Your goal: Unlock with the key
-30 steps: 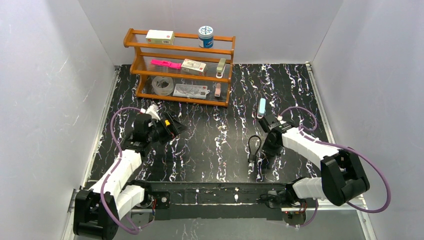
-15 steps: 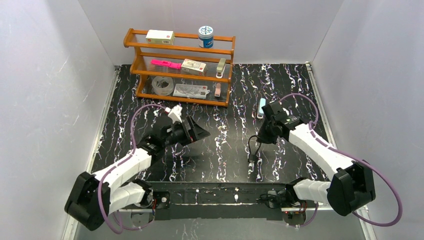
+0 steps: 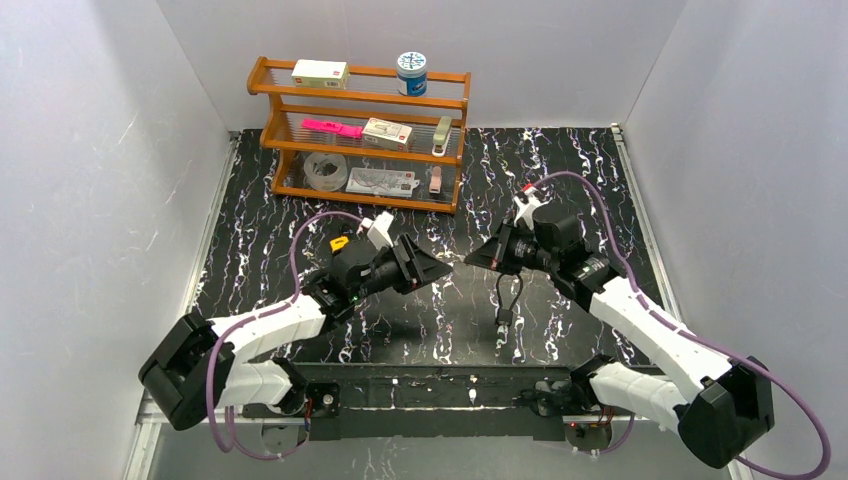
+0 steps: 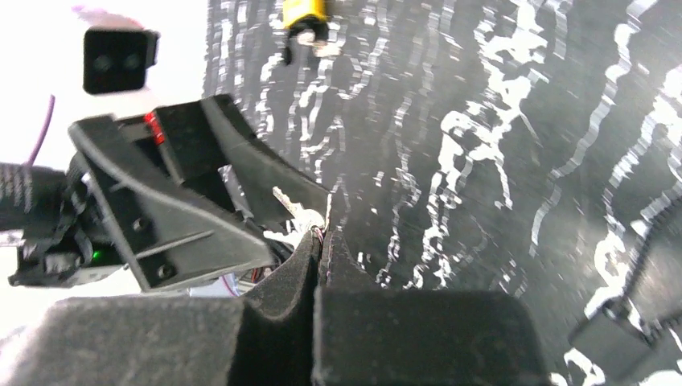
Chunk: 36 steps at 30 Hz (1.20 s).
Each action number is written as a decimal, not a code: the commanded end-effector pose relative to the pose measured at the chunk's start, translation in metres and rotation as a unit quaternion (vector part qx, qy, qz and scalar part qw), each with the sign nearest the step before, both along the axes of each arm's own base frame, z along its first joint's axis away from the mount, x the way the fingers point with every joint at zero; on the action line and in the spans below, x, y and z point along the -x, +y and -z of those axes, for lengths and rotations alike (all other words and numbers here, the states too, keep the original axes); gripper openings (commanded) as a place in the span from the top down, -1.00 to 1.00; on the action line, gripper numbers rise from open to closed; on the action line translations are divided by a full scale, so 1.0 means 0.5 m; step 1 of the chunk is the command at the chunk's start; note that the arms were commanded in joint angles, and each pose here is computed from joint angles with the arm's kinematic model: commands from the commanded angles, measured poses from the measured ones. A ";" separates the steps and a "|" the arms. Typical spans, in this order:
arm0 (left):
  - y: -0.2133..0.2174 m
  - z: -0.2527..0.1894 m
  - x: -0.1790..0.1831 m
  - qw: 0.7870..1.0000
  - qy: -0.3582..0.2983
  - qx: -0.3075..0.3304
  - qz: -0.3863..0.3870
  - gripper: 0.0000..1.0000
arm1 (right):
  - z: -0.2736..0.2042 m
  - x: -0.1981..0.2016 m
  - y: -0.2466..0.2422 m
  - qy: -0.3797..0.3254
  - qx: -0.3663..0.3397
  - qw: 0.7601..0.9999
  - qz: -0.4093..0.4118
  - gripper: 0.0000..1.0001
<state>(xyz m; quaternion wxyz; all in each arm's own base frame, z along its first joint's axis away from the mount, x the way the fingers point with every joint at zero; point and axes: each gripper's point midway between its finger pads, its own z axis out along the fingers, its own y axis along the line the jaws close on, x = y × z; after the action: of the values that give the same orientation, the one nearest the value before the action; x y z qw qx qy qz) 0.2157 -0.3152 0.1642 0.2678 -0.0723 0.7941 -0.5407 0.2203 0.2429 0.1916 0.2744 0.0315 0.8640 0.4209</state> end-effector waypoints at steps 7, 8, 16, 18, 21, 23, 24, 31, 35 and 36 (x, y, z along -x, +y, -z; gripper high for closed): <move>-0.012 -0.161 -0.014 0.992 -0.075 0.099 -0.014 0.08 | -0.119 -0.002 0.075 -0.213 -0.052 0.972 -0.085 0.97; -0.015 -0.166 -0.009 0.992 -0.076 0.103 -0.008 0.13 | -0.120 -0.003 0.078 -0.214 -0.052 0.971 -0.087 0.97; 0.024 -0.199 -0.010 0.985 -0.120 0.114 -0.045 -0.06 | -0.119 -0.023 0.068 -0.220 -0.038 0.973 -0.052 0.97; 0.022 -0.200 -0.004 0.985 -0.119 0.118 -0.037 -0.27 | -0.120 -0.025 0.065 -0.221 -0.036 0.974 -0.048 0.97; -0.003 -0.206 0.008 0.985 -0.115 0.129 0.000 -0.32 | -0.115 -0.022 0.068 -0.210 -0.035 0.976 -0.053 0.97; -0.016 -0.196 0.007 0.987 -0.098 0.128 0.012 -0.19 | -0.115 -0.017 0.071 -0.207 -0.041 0.976 -0.058 0.97; -0.021 -0.190 0.005 0.988 -0.092 0.126 0.015 -0.14 | -0.117 -0.015 0.072 -0.207 -0.045 0.975 -0.060 0.97; -0.021 -0.188 -0.010 0.987 -0.078 0.137 -0.005 0.19 | -0.117 -0.009 0.074 -0.207 -0.050 0.975 -0.065 0.97; -0.026 -0.212 -0.007 0.984 -0.080 0.162 0.003 0.49 | -0.112 -0.007 0.073 -0.203 -0.048 0.976 -0.066 0.97; -0.028 -0.214 -0.006 0.983 -0.080 0.162 0.006 0.51 | -0.110 -0.006 0.072 -0.203 -0.048 0.976 -0.066 0.97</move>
<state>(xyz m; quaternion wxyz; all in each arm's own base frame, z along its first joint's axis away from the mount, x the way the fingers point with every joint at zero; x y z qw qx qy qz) 0.2196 -0.3257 0.2398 0.3020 -0.0770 0.7050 -0.6370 0.2273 0.2769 0.2380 0.4045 -0.0900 0.7831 0.4636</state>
